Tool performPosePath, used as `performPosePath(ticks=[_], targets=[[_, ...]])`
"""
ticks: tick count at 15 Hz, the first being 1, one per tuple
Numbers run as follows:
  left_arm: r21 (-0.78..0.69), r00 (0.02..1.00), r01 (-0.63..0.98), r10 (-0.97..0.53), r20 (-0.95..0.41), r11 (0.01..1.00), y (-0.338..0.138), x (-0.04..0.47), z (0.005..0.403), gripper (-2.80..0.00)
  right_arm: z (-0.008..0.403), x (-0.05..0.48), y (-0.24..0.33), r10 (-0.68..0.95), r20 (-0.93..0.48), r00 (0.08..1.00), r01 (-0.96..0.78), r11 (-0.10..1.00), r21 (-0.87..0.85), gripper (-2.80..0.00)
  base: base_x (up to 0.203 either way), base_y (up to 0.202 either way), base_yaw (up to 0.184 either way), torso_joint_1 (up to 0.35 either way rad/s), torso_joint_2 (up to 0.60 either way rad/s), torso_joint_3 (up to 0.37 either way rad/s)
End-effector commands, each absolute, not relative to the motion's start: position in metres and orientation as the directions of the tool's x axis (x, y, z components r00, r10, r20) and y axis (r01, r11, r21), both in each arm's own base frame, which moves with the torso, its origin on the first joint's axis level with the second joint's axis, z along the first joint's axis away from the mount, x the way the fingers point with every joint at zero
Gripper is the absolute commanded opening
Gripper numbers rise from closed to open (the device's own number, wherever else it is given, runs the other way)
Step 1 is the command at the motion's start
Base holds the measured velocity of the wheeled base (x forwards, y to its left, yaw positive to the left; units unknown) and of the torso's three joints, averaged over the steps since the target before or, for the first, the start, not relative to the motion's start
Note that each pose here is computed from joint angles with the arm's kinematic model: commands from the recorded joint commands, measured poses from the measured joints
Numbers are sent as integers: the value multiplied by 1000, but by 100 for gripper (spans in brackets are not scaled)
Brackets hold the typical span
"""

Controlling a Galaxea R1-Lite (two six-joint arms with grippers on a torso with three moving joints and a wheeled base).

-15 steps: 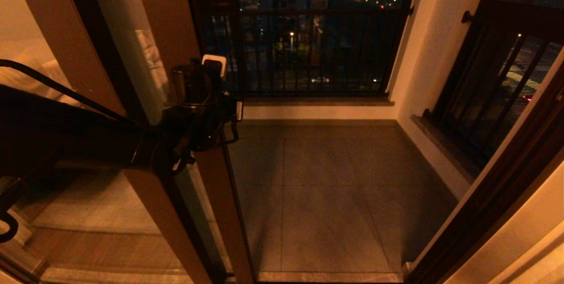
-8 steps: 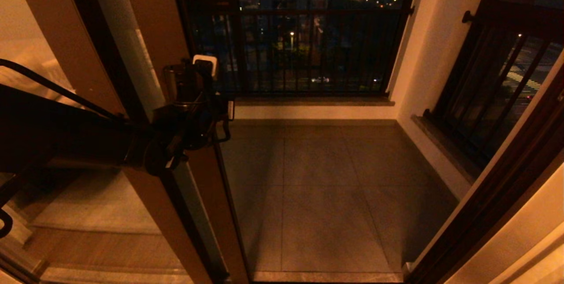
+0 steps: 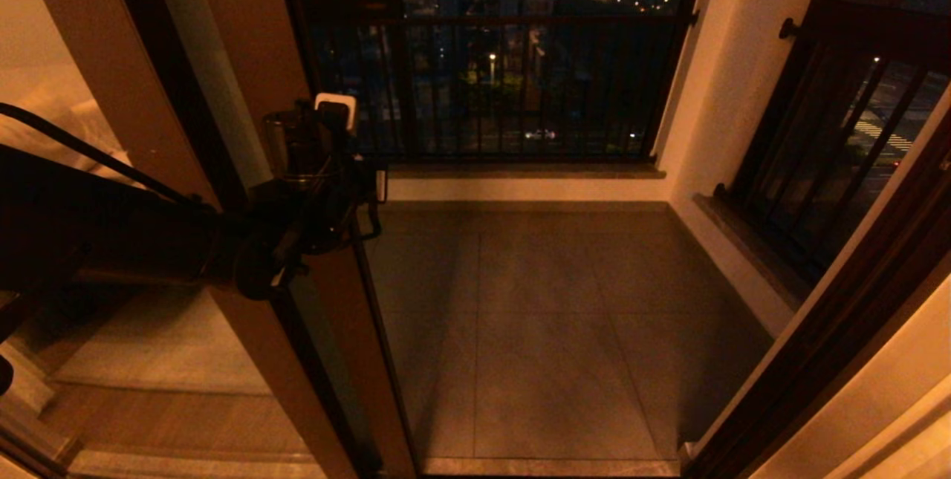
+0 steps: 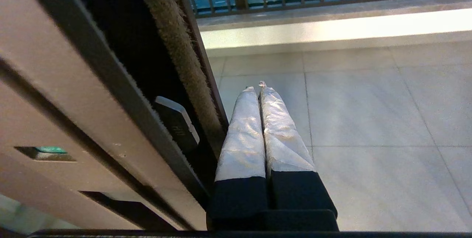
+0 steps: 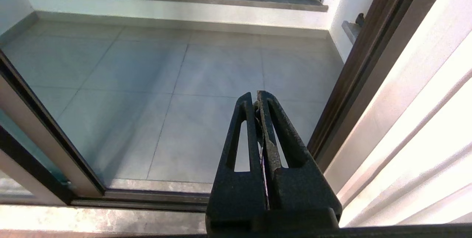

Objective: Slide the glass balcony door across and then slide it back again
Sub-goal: Open the slid door

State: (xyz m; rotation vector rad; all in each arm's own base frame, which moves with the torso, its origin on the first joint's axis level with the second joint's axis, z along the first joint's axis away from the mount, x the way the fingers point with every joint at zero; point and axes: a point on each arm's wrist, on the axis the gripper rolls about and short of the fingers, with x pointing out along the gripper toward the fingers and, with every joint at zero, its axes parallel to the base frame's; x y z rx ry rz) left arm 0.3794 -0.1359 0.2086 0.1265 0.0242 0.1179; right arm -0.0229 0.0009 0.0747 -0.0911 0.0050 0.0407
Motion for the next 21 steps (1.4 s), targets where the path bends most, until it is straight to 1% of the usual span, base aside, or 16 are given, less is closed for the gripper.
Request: performPosePath(ticks=[1,21], targets=[[126,990,-134,137,-13,983,-131,381,209,-280,74,-23,1,42,-9,999,-42,995,-92,-280,0,0,0,0,0,0],[124,985,-171,174,-12,977,-112,382,210,-280,74,-23,1,41,-9,999,-42,995,-92,-280,0,0,0,0,0,0]])
